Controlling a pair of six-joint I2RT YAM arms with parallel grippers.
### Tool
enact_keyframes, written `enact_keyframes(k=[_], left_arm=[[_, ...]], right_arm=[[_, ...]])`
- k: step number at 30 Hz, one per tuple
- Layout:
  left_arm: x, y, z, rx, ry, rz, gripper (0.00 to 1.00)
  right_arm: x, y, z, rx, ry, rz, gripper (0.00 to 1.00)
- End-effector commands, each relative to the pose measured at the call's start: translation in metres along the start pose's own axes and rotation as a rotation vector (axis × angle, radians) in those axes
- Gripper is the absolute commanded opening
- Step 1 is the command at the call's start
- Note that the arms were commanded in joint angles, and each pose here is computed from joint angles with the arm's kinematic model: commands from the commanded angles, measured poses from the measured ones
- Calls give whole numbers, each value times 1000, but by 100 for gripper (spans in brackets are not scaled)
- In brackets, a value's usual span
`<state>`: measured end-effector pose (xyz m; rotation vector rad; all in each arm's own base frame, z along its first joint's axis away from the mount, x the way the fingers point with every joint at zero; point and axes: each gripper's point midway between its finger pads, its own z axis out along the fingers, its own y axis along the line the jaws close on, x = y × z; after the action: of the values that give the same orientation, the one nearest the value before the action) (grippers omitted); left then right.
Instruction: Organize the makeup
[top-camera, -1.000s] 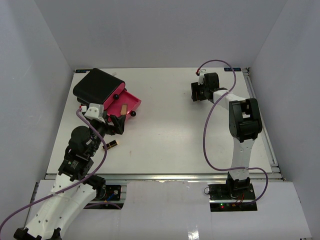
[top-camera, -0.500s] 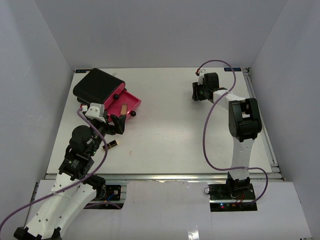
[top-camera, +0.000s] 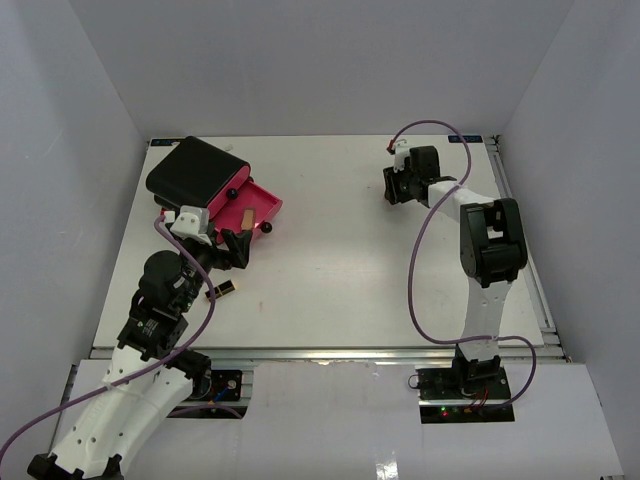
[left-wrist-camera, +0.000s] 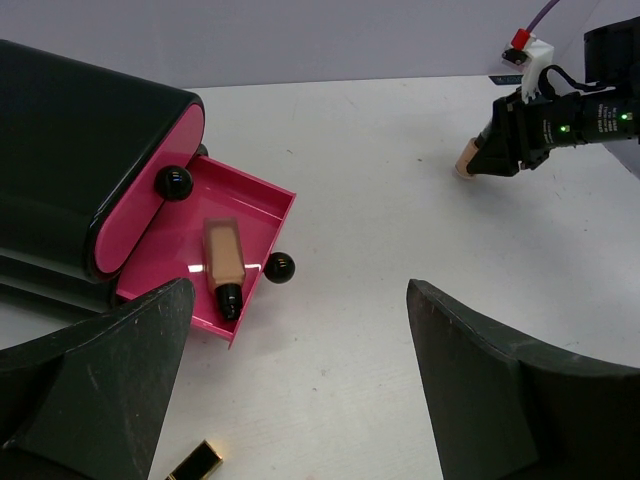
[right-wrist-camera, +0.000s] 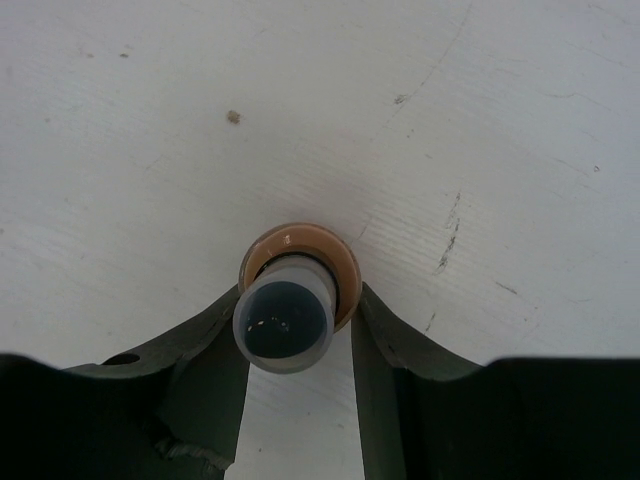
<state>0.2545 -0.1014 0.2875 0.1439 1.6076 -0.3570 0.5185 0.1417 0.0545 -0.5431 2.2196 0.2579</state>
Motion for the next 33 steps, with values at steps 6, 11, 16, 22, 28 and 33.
enact_keyframes(k=[6, 11, 16, 22, 28, 33], left_arm=[[-6, 1, -4, -3, -24, -12, 98], [-9, 1, -6, -7, -34, -15, 98], [-12, 6, -9, -29, -51, -16, 98], [-23, 15, -18, -77, -100, -22, 98], [-41, 37, -38, -198, -190, -39, 98], [-67, 66, -79, -342, -339, -86, 98]], right_arm=[[-53, 70, -89, -292, -180, -370, 20], [-61, 109, -118, -375, -194, -588, 20], [-81, 165, -136, -366, -205, -838, 19], [-116, 237, -149, -367, -287, -966, 19], [-138, 285, -131, -292, -300, -1073, 20], [-153, 322, -109, -162, -297, -1248, 20]])
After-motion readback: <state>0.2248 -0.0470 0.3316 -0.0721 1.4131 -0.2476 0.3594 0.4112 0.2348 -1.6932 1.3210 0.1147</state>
